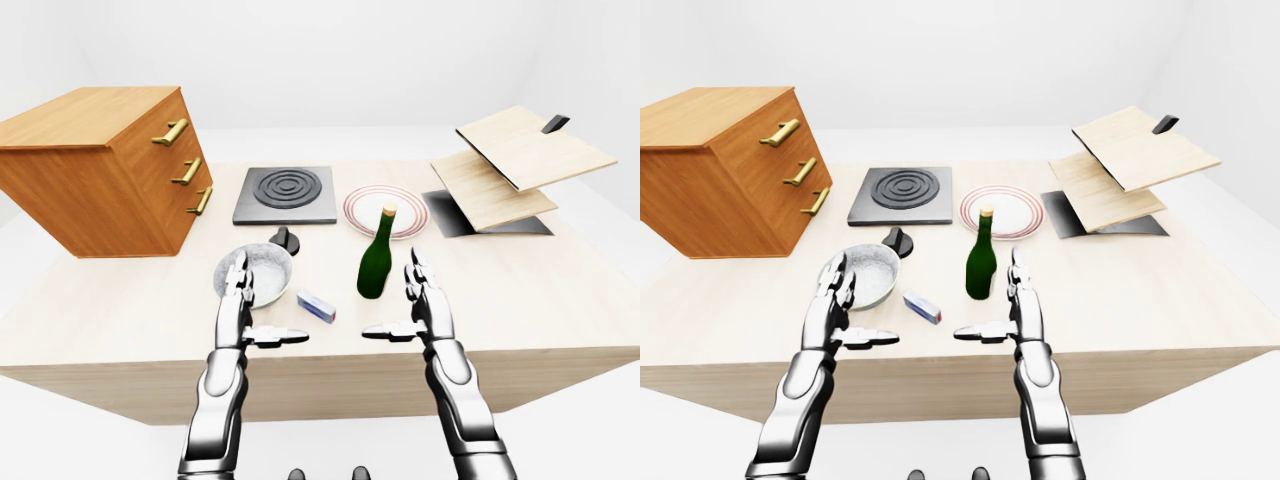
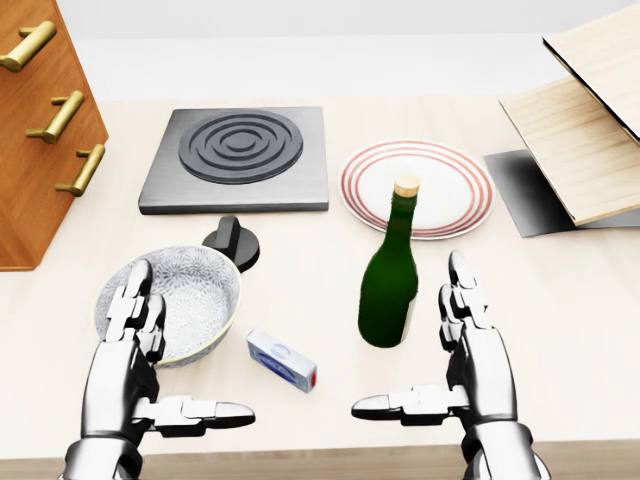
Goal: Put the bowl on the top of the cabinet.
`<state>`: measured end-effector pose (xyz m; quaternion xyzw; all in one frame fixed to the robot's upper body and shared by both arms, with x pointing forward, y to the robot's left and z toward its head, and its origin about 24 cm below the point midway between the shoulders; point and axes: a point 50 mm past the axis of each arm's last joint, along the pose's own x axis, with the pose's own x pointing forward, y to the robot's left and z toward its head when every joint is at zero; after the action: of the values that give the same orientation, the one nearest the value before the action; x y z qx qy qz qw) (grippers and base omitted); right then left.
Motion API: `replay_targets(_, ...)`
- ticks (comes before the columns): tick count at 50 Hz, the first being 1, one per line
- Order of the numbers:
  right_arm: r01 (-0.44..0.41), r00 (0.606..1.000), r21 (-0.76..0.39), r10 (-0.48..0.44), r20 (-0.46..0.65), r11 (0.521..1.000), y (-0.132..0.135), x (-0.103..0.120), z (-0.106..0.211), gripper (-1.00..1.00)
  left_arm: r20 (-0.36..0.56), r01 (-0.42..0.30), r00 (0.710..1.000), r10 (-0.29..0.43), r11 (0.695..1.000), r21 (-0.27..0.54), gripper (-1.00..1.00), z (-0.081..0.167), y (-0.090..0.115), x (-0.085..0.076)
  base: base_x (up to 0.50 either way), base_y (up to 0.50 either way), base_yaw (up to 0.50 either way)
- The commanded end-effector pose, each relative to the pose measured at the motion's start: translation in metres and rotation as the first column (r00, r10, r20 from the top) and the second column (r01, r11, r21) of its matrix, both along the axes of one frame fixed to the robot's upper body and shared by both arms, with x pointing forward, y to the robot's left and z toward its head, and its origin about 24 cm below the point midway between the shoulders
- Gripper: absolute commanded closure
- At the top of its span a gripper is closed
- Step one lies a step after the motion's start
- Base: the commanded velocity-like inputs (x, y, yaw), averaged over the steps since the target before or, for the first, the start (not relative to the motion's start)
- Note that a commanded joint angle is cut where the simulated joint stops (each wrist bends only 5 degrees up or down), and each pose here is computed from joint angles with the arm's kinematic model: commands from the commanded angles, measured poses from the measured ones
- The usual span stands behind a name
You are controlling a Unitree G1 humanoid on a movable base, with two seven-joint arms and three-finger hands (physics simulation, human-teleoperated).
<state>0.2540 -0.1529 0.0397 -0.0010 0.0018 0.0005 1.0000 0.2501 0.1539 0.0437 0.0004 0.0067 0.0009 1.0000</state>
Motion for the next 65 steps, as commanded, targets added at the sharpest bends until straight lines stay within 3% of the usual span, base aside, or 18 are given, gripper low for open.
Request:
replay_targets(1,-0.005,1.000,-0.008,0.005,-0.008,1.000,-0.006,0.000,-0.005,-1.00,0.044,-0.004,0.999,0.003,1.000,0.014,-1.00,0.016,0.009,-0.012,0.00,0.00,0.00)
replay_targets(11,-0.012,0.998,-0.027,0.013,0.058,1.000,-0.004,-0.002,0.004,-1.00,0.038,-0.014,0.999,0.012,0.999,0.039,-1.00,0.015,0.009,-0.011,0.00,0.00,0.00)
replay_targets(13,-0.010,0.993,-0.046,0.015,0.118,0.999,-0.004,-0.007,0.016,-1.00,0.122,-0.038,0.992,0.033,0.998,0.044,-1.00,0.030,0.011,-0.015,0.00,0.00,0.00)
replay_targets(16,-0.001,0.980,-0.086,0.018,0.199,0.996,-0.003,-0.015,0.036,-1.00,0.258,-0.077,0.964,0.065,0.996,0.038,-1.00,0.051,0.015,-0.020,0.00,0.00,0.00)
replay_targets(17,0.023,0.978,-0.102,-0.001,0.206,0.995,-0.005,-0.019,0.037,-1.00,0.359,-0.109,0.929,0.087,0.993,0.044,-1.00,0.067,0.018,-0.027,0.00,0.00,0.00)
replay_targets(18,0.034,0.967,-0.117,-0.003,0.256,0.993,-0.005,-0.022,0.049,-1.00,0.397,-0.126,0.913,0.100,0.991,0.040,-1.00,0.076,0.019,-0.031,0.00,0.00,0.00)
replay_targets(19,0.051,0.975,-0.136,-0.020,0.223,0.989,-0.007,-0.022,0.041,-1.00,0.436,-0.148,0.893,0.114,0.988,0.045,-1.00,0.086,0.021,-0.035,0.00,0.00,0.00)
replay_targets(20,0.049,0.976,-0.135,-0.019,0.219,0.990,-0.007,-0.023,0.040,-1.00,0.446,-0.161,0.886,0.126,0.986,0.040,-1.00,0.088,0.023,-0.038,0.00,0.00,0.00)
replay_targets(22,0.070,0.944,-0.163,-0.013,0.330,0.984,-0.006,-0.030,0.067,-1.00,0.470,-0.186,0.870,0.149,0.982,0.034,-1.00,0.094,0.026,-0.043,0.00,0.00,0.00)
replay_targets(24,0.089,0.959,-0.181,-0.035,0.281,0.980,-0.008,-0.030,0.055,-1.00,0.503,-0.202,0.849,0.161,0.979,0.029,-1.00,0.102,0.027,-0.048,0.00,0.00,0.00)
replay_targets(26,0.118,0.938,-0.206,-0.041,0.343,0.971,-0.008,-0.035,0.070,-1.00,0.529,-0.219,0.831,0.172,0.975,0.027,-1.00,0.109,0.028,-0.054,0.00,0.00,0.00)
replay_targets(28,0.130,0.944,-0.219,-0.053,0.326,0.967,-0.009,-0.035,0.065,-1.00,0.546,-0.231,0.819,0.179,0.973,0.027,-1.00,0.113,0.029,-0.058,0.00,0.00,0.00)
replay_targets(29,0.125,0.910,-0.215,-0.026,0.414,0.969,-0.006,-0.042,0.087,-1.00,0.552,-0.231,0.814,0.178,0.973,0.028,-1.00,0.115,0.029,-0.060,0.00,0.00,0.00)
replay_targets(33,0.132,0.932,-0.227,-0.042,0.359,0.965,-0.008,-0.039,0.073,-1.00,0.568,-0.234,0.804,0.178,0.972,0.026,-1.00,0.119,0.028,-0.064,0.00,0.00,0.00)
replay_targets(38,0.131,0.921,-0.236,-0.030,0.388,0.963,-0.007,-0.041,0.081,-1.00,0.581,-0.237,0.795,0.176,0.971,0.029,-1.00,0.122,0.027,-0.067,0.00,0.05,0.00)
replay_targets(41,0.127,0.898,-0.230,-0.014,0.439,0.965,-0.005,-0.044,0.094,-1.00,0.579,-0.234,0.797,0.174,0.972,0.031,-1.00,0.122,0.027,-0.066,0.00,0.44,0.00)
replay_targets(46,0.127,0.920,-0.233,-0.027,0.390,0.964,-0.007,-0.041,0.081,-1.00,0.566,-0.230,0.807,0.171,0.973,0.034,-1.00,0.118,0.027,-0.063,0.00,0.50,0.00)
replay_targets(65,0.115,0.932,-0.233,-0.024,0.361,0.966,-0.007,-0.037,0.074,-1.00,0.547,-0.220,0.821,0.163,0.975,0.040,-1.00,0.113,0.027,-0.060,0.00,0.50,0.00)
